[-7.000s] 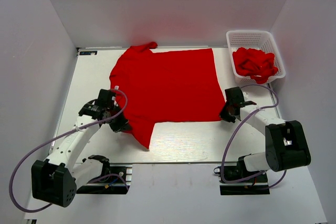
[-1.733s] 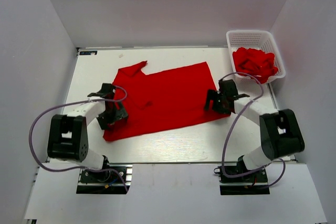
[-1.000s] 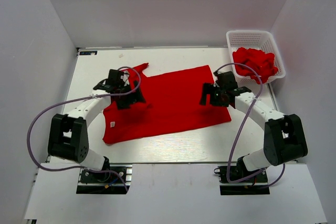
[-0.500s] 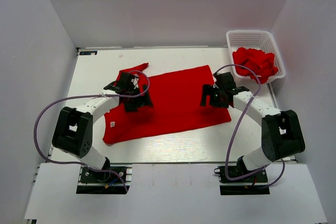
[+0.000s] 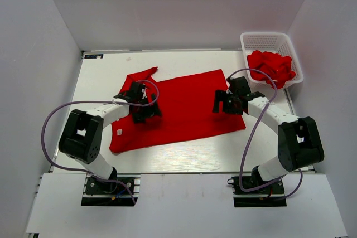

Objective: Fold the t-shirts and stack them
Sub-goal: Fold the flattened tshirt in 1/3 of the way

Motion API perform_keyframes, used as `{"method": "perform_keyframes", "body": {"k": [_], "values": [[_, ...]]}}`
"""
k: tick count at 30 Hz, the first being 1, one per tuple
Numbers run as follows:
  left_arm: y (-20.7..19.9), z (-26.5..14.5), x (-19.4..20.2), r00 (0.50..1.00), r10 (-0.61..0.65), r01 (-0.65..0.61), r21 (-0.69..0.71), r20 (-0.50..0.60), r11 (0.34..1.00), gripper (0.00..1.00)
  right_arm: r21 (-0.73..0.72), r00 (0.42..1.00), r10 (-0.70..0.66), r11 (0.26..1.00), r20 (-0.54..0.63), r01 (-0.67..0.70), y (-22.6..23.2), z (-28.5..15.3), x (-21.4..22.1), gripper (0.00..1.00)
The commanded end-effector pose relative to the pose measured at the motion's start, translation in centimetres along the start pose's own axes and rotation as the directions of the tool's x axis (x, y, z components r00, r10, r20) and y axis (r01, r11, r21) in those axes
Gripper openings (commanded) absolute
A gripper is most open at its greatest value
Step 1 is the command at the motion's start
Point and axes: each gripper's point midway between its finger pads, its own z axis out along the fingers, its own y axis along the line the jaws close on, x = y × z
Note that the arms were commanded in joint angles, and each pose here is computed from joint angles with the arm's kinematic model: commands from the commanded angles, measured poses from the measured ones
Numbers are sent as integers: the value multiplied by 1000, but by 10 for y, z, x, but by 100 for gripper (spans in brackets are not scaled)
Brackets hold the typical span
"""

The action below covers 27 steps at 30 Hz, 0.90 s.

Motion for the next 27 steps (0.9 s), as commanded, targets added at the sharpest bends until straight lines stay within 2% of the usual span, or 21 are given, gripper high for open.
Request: {"method": "perform_keyframes", "body": {"k": [1,13,19,27], "values": [[-1,-4,-13,997,-3,3,-6,83,1000,100,-12,1000,-7,1000,24,8,4,-1,-12,90],[-16,-6,-30,985,-40,29,68,166,997,100,-10,1000,-9,1000,10,9,3,0,-9,90],[-11,-18,-13,996,-34,31,38,86,999,100,-2,1000,-6,1000,8,6,1,0,-9,90],[1,-38,-36,975,189,-176,-119,114,977,100,-10,1000,-6,1000,-9,5,2,5,-6,90]]}}
